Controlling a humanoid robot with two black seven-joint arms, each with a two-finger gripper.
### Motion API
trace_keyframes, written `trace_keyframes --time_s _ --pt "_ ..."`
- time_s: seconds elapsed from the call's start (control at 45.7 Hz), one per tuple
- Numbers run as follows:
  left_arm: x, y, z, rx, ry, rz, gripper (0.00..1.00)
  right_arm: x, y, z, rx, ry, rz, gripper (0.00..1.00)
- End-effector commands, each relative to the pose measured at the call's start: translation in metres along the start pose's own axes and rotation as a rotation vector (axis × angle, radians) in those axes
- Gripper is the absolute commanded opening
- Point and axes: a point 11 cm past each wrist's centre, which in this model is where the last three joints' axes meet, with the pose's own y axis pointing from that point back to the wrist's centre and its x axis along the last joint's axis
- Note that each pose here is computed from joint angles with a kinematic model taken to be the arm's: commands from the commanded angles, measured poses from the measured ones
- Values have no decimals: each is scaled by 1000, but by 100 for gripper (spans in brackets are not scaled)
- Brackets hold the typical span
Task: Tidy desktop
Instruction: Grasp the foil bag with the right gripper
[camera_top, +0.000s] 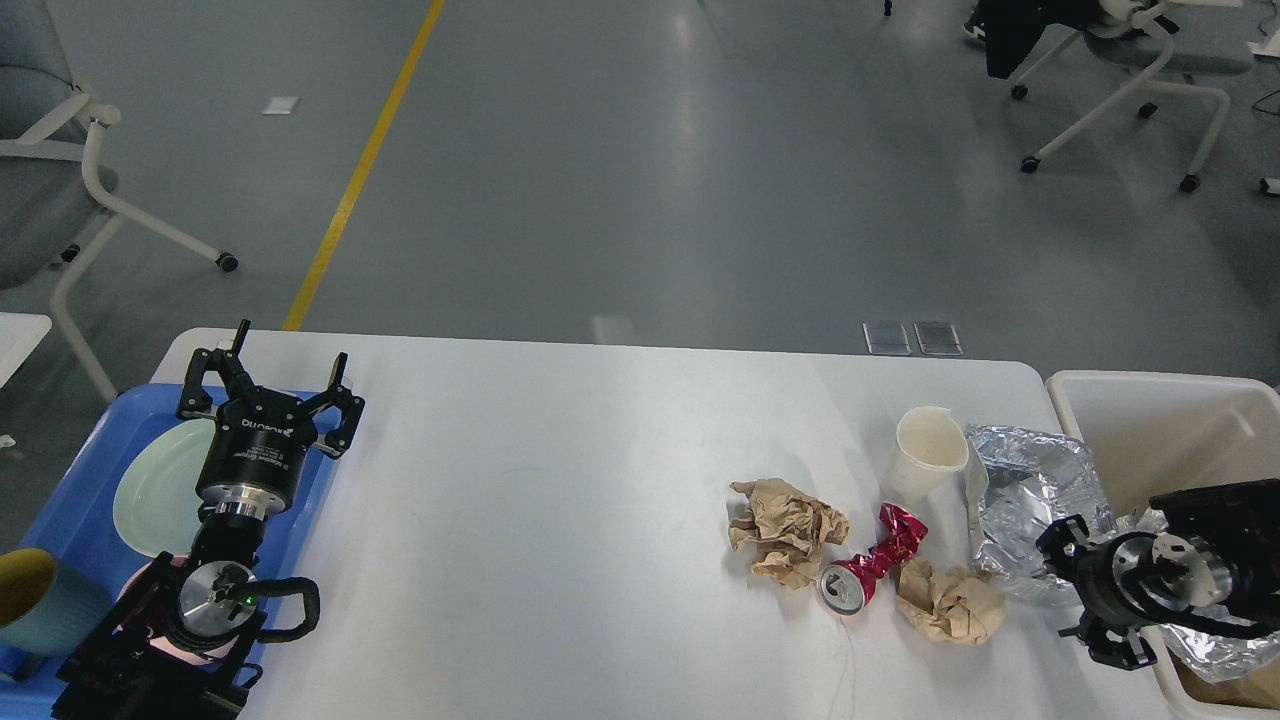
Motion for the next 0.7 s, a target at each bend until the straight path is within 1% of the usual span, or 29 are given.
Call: trace_keyframes --time_s 0.0,0.044,0.088,0.109,0.263,0.679 --pt "0 0 0 0 0 0 96 -2 -2 -4 14 -3 0 31" --pt "0 0 0 0 0 0 96 -4 -3 -5 17 -4 -3 22" --pt "0 0 0 0 0 0 96 -6 -3 -5 19 -3 -15 5" --pt "0 0 0 0 0 0 96 -7 -3 -6 20 -2 -18 0" --pt "0 0 0 0 0 0 96 -10 -4 -8 17 59 -8 0" --pt "0 0 0 0 0 0 96 -2 -5 -6 23 24 12 0"
